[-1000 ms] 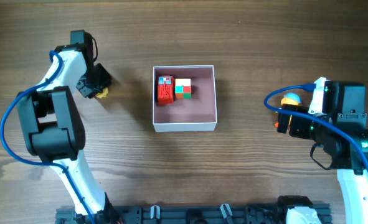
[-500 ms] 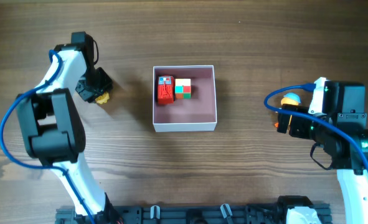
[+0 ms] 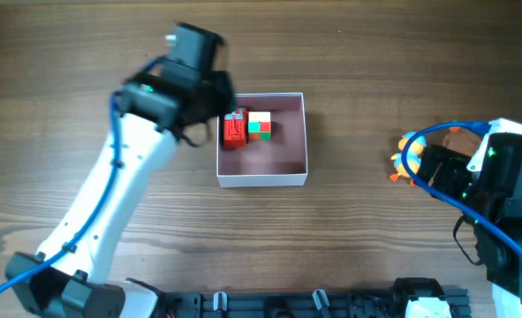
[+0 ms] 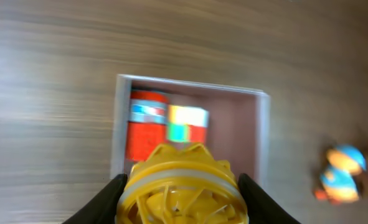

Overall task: Pack container
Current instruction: 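Place the yellow toy in the box and withdraw left gripper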

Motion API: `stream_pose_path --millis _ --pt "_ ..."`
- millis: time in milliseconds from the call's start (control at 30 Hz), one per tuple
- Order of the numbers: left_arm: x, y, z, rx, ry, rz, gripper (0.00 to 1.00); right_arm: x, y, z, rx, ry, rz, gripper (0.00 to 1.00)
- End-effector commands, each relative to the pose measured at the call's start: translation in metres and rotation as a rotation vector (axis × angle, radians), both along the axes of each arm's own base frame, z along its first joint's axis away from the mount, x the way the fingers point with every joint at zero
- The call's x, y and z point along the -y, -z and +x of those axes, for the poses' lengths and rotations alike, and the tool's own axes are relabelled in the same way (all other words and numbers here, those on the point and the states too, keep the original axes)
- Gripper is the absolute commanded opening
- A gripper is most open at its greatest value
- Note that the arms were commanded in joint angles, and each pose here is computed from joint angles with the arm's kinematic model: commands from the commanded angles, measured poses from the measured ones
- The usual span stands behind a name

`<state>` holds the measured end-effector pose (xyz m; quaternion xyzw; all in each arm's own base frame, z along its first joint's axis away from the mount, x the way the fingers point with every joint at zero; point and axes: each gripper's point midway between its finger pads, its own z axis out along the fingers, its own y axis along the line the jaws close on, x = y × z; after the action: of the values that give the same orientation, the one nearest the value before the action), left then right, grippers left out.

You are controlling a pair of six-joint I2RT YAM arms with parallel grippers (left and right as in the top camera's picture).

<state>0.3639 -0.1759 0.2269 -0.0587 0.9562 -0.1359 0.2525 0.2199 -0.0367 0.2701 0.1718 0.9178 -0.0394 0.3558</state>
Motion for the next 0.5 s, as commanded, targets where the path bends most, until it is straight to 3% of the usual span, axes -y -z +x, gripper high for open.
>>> stream_pose_path --millis 0,467 --pt "0.052 0.009 -0.008 0.016 0.121 -0.007 0.04 0.008 -0.003 -0.003 0.008 0.066 0.002 1.00" --pt "0.104 0.138 0.022 -0.134 0.180 0.064 0.05 0.008 0.001 -0.008 -0.023 0.046 -0.015 1.00"
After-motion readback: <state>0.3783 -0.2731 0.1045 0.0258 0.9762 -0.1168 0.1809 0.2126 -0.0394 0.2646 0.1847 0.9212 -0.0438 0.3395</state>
